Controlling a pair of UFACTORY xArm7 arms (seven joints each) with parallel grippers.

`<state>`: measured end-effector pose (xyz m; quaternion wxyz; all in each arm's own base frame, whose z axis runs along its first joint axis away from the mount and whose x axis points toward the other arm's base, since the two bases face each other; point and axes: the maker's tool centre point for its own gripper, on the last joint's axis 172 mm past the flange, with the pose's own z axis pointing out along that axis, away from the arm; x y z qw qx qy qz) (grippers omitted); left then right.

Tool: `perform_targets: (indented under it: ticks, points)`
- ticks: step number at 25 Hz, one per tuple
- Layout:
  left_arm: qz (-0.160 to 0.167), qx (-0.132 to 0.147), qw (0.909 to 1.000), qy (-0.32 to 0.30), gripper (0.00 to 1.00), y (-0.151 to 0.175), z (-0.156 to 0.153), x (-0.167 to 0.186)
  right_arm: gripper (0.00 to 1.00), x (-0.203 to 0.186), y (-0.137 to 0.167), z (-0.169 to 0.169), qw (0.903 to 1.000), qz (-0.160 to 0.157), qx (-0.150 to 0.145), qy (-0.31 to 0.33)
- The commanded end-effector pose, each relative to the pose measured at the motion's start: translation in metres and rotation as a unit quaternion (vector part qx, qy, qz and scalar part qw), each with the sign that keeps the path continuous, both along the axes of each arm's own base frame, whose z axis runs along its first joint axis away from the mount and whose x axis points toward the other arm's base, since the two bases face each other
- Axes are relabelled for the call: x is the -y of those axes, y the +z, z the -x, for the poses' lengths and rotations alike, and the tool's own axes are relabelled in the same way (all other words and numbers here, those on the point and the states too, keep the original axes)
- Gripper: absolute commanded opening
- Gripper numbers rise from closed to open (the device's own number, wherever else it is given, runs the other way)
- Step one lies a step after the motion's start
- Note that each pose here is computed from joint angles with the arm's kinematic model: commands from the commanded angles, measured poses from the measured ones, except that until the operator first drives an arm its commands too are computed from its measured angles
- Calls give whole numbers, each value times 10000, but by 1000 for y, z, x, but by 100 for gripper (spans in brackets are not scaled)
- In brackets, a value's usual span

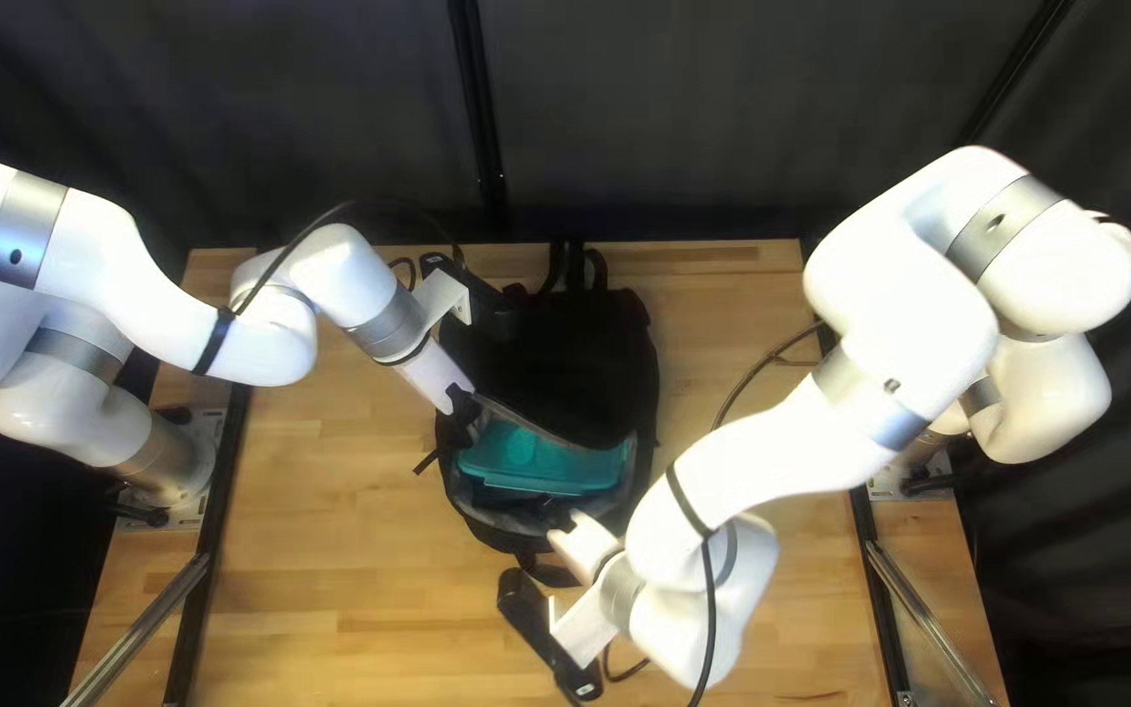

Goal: Remove a lunch box from a kids backpack

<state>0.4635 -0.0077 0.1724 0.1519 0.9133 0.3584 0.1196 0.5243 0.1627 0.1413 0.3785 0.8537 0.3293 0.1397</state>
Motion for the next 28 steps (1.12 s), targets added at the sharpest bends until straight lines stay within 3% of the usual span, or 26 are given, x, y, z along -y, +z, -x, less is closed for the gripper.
perform_targets:
  ticks: [1,2,8,15,22,28]
  points:
    - [13,-27,10000,-16,0,0,1,1,100,0,0,0,10000,4,6,-10]
    - [17,-37,10000,-23,0,0,1,1,100,2,-3,3,9999,118,19,54]
    - [42,-122,9999,-111,0,1,5,1,100,8,1,-3,9992,39,-11,-405]
    - [117,-502,9971,-559,0,6,18,7,100,10,-2,-6,9960,-27,-93,-889]
    - [214,-837,9912,-1002,0,9,25,13,100,15,-5,-7,9944,-21,-98,-1048]
    - [271,-901,9891,-1129,0,9,24,13,100,34,-15,-9,9941,-49,-93,-1079]
